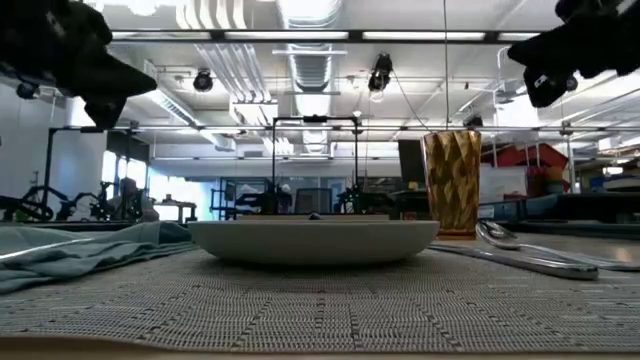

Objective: Set table place
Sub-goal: Return to Home Position

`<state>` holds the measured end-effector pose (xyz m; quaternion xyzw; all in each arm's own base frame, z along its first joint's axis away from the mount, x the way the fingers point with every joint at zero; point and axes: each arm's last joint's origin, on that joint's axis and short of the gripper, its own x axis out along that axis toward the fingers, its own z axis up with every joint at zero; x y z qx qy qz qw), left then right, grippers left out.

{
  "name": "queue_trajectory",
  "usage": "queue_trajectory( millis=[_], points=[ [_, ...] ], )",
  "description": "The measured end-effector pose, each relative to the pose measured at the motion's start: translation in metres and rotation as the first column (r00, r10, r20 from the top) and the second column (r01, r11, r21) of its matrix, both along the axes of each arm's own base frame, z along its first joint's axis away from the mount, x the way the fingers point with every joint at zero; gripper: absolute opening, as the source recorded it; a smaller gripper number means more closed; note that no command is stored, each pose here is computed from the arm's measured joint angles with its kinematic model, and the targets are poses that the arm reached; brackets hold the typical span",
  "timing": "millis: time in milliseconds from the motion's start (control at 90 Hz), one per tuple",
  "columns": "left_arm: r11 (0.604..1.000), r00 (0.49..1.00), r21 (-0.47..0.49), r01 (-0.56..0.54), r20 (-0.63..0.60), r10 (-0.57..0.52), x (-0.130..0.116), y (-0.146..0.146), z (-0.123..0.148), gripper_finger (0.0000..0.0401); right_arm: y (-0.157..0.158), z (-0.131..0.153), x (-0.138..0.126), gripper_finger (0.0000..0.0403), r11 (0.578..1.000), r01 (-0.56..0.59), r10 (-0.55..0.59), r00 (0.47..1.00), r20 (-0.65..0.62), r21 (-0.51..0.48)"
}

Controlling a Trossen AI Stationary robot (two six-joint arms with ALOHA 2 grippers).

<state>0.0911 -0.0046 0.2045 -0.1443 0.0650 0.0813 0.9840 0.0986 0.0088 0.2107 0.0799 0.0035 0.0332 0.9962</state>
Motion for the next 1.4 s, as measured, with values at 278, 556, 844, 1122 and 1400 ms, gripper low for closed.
queue_trajectory(
  millis=[278, 556, 844, 1122, 1400],
  points=[
    [0.999, 0.997, 0.044, 0.006, 0.077, -0.010, -0.011, 0.001, 0.005, 0.0002, -0.003, -0.025, -0.006, 0.0004, 0.997, 0.072, -0.073, 0.995, 0.067, 0.012],
    [0.997, 0.992, 0.035, 0.072, 0.098, -0.075, -0.006, -0.001, -0.009, 0.0008, -0.002, -0.037, 0.000, 0.0003, 0.997, 0.081, -0.082, 0.994, 0.071, 0.015],
    [0.989, 0.969, 0.061, 0.132, 0.203, -0.142, 0.005, -0.005, -0.033, 0.0002, -0.002, -0.037, 0.000, 0.0002, 0.996, 0.082, -0.083, 0.994, 0.064, 0.020],
    [0.983, 0.970, 0.104, 0.150, 0.175, -0.167, 0.006, -0.005, -0.034, 0.0007, -0.002, -0.038, 0.000, 0.0003, 0.996, 0.084, -0.083, 0.995, 0.057, -0.011],
    [0.983, 0.976, 0.125, 0.137, 0.151, -0.155, 0.007, -0.005, -0.036, 0.0003, -0.002, -0.042, 0.000, 0.0003, 0.996, 0.083, -0.083, 0.996, 0.026, -0.027]
  ],
)
